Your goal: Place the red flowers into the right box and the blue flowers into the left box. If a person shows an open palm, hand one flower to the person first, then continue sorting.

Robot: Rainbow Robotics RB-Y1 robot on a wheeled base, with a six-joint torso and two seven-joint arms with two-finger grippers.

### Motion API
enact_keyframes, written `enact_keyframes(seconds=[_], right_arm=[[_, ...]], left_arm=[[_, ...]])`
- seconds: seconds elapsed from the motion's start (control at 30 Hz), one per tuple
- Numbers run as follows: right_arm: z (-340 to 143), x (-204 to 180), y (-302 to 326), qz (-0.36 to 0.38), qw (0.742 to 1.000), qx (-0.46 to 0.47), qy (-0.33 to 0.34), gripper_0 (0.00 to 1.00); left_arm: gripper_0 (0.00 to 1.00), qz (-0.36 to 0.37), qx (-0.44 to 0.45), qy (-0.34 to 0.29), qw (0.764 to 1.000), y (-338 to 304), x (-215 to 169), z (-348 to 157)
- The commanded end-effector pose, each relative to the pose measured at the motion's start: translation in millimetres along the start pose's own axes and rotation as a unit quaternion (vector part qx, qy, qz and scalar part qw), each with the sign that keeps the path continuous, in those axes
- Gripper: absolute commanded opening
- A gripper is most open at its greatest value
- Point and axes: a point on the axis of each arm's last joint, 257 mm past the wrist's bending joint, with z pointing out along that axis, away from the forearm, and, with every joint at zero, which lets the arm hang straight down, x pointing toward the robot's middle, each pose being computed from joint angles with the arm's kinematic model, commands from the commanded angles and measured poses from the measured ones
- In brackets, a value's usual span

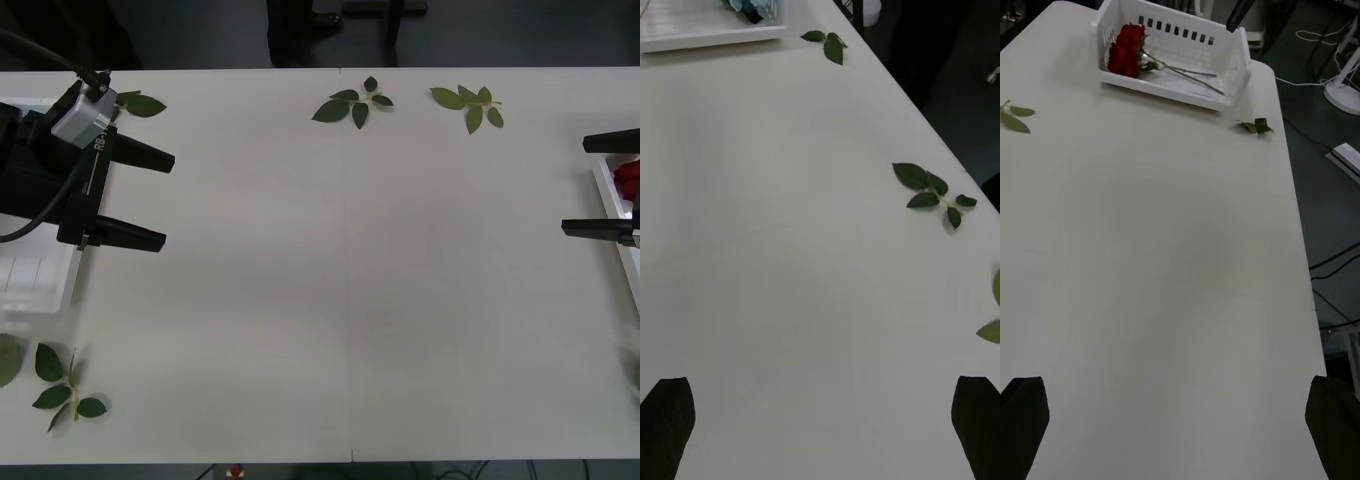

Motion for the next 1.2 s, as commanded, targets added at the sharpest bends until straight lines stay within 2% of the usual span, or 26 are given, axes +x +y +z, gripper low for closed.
enact_keyframes(seconds=[0.03, 0.43, 1.2], right_arm=[[-8.2, -0.2, -7.2, -0.007, 1.000, -0.006, -0.006, 1.00], [-10.0, 4.8, 1.4, -0.010, 0.999, -0.039, 0.009, 1.00], [-10.0, 4.8, 1.4, -0.010, 0.999, -0.039, 0.009, 1.00]], left_arm=[[1.00, 0.009, -0.005, -0.010, 1.000, 0.1, -5.9, 4.4], [1.00, 0.002, -0.008, -0.009, 1.000, 1.7, -3.4, 7.7], [1.00, -0.002, -0.014, -0.006, 1.000, 4.8, -1.9, 6.5]])
